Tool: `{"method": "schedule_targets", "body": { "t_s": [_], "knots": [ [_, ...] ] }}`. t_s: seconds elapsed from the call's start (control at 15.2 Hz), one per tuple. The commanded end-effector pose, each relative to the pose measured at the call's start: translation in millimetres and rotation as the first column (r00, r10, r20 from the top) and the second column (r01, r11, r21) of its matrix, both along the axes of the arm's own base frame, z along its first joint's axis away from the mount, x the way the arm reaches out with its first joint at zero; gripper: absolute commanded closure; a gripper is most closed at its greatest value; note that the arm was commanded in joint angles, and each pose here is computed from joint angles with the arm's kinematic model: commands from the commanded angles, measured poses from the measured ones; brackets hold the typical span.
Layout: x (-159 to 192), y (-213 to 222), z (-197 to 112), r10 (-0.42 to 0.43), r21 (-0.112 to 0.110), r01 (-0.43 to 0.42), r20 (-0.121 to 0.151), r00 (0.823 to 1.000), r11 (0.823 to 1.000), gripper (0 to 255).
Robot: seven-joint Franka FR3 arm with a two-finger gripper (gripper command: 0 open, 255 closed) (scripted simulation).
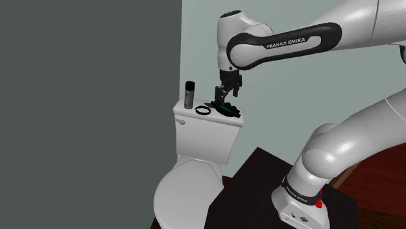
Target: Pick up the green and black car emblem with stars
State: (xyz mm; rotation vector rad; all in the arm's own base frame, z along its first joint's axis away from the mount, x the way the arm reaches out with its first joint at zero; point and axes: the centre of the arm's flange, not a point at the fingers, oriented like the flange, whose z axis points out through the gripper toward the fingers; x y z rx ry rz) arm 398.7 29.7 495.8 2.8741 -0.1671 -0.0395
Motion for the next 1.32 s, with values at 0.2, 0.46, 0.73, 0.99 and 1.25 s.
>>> {"method": "schedule_targets", "body": {
  "t_s": [0.2, 0.46, 0.73, 0.99, 1.25],
  "knots": [
    [46, 1, -60, -0.049, -0.172, 0.044, -0.026, 0.998, 0.984, 0],
    [81, -7, -107, -0.092, -0.306, 0.075, -0.041, 0.995, 0.949, 0],
    [114, -22, -152, -0.136, -0.434, 0.101, -0.051, 0.989, 0.895, 0],
    [145, -46, -196, -0.181, -0.554, 0.121, -0.054, 0.982, 0.823, 0],
    [174, -76, -237, -0.226, -0.664, 0.136, -0.051, 0.973, 0.735, 0]
  ]
}}
